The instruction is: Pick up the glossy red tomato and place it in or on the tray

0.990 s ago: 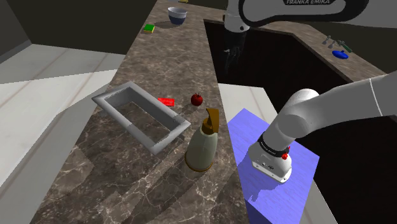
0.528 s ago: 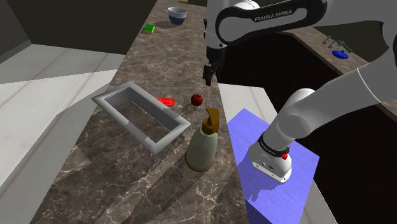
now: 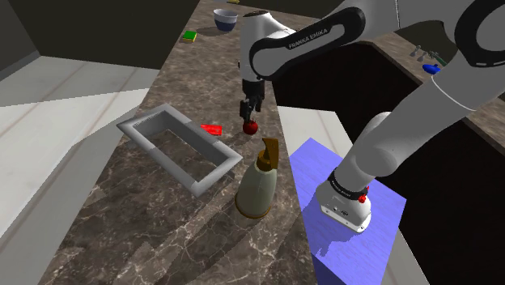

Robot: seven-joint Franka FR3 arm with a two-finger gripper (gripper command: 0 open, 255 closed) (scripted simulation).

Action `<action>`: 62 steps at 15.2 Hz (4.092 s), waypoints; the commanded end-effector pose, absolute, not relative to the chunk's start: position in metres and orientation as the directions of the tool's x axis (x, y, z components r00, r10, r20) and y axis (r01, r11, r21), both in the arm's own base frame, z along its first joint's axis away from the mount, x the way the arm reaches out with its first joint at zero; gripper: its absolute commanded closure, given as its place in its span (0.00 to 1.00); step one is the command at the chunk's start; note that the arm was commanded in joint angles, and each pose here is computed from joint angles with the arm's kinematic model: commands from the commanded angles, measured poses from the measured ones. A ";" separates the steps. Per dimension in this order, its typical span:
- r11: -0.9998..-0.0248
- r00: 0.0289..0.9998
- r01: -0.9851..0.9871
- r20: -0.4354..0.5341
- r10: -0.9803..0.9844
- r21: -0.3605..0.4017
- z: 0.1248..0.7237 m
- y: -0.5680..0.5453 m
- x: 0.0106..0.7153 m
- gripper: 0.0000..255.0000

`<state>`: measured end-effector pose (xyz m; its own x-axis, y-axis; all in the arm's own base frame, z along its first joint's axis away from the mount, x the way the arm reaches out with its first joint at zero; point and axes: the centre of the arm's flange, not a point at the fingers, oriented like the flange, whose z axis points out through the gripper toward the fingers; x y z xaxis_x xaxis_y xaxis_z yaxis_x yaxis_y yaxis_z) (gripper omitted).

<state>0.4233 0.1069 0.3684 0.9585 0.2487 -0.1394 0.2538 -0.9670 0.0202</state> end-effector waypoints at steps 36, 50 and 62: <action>-0.966 0.958 0.257 -0.139 0.252 0.018 0.391 0.107 0.421 1.00; -0.966 0.958 0.257 -0.139 0.252 0.018 0.465 0.107 0.421 1.00; -0.966 0.958 0.257 -0.139 0.252 0.018 0.501 0.172 0.434 1.00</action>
<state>0.4310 0.1585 0.5001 0.9573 0.2533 -0.1391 0.2582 -0.9659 0.0182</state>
